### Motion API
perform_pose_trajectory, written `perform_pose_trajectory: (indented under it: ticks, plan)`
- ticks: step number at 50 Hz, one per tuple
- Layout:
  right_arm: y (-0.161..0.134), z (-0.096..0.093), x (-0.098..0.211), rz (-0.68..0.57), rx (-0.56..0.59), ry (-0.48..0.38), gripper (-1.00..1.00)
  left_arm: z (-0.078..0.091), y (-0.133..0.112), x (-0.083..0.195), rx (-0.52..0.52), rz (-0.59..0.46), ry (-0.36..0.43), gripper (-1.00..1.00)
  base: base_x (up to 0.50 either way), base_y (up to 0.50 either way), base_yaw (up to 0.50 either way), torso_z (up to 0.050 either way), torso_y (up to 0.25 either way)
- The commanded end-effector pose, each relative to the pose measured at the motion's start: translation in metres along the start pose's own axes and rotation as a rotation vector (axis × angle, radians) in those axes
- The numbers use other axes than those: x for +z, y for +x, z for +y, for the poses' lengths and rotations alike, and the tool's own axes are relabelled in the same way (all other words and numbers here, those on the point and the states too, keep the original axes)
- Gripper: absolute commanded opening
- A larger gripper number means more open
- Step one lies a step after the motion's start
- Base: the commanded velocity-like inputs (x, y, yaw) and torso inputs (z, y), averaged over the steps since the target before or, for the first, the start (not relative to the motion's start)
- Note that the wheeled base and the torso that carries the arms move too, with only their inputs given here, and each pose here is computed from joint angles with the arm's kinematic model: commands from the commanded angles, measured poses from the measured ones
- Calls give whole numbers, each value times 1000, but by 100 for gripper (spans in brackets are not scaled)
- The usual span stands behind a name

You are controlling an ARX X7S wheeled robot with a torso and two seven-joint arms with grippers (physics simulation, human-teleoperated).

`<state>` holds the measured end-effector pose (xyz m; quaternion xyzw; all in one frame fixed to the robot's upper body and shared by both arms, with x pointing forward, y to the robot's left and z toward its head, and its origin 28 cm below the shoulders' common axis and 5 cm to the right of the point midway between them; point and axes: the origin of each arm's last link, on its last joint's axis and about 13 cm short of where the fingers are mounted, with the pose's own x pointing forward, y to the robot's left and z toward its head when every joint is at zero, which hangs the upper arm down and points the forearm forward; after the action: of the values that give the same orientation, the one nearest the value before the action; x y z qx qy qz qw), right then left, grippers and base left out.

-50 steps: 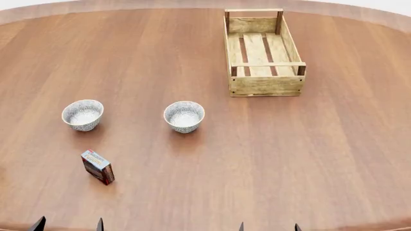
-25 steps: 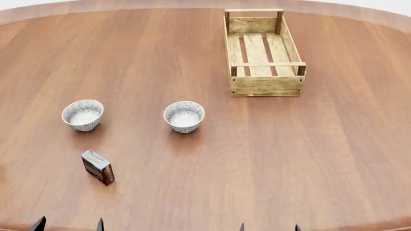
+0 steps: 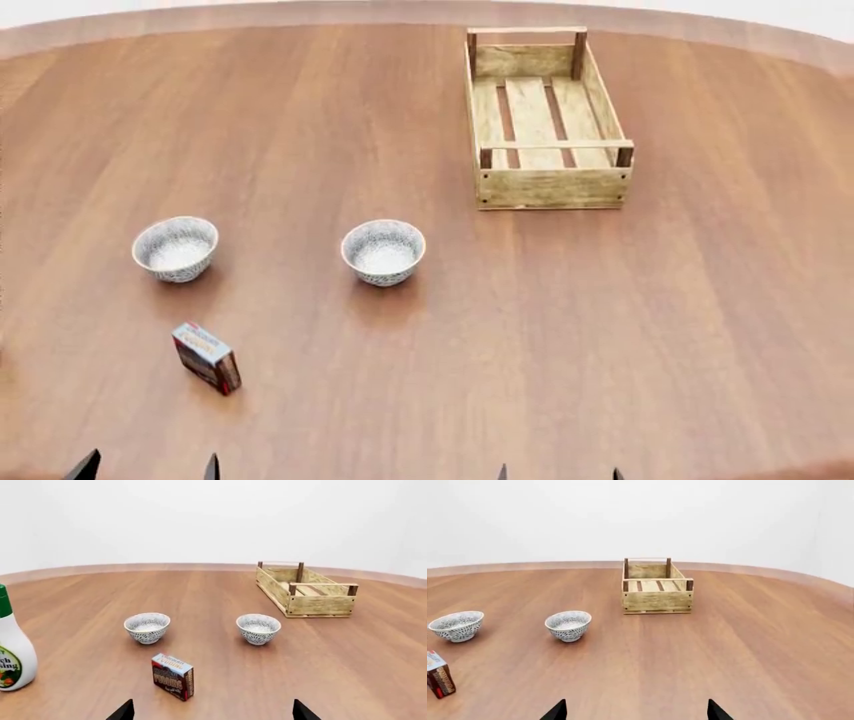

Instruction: Stack the right bowl on the left bowl and place them in the tray.

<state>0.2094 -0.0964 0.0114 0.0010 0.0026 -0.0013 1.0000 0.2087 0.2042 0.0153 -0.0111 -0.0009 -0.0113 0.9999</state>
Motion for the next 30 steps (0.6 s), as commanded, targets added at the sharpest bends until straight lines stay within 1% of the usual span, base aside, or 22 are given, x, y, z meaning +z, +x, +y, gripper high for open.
perform_pose_trajectory:
  ticks: [1, 28, 30]
  plan:
    - [0, 0, 0, -5, 3, -1, 100, 0, 0, 1, -3, -8, 0, 100, 0, 0, 0, 50, -6]
    - [0, 0, 1, -8, 5, -5, 100, 0, 0, 2, -5, -13, -6, 100, 0, 0, 0, 50, -6]
    - [0, 0, 1, -10, 4, -3, 100, 0, 0, 3, 11, -22, 11, 100, 0, 0, 0, 50, -6]
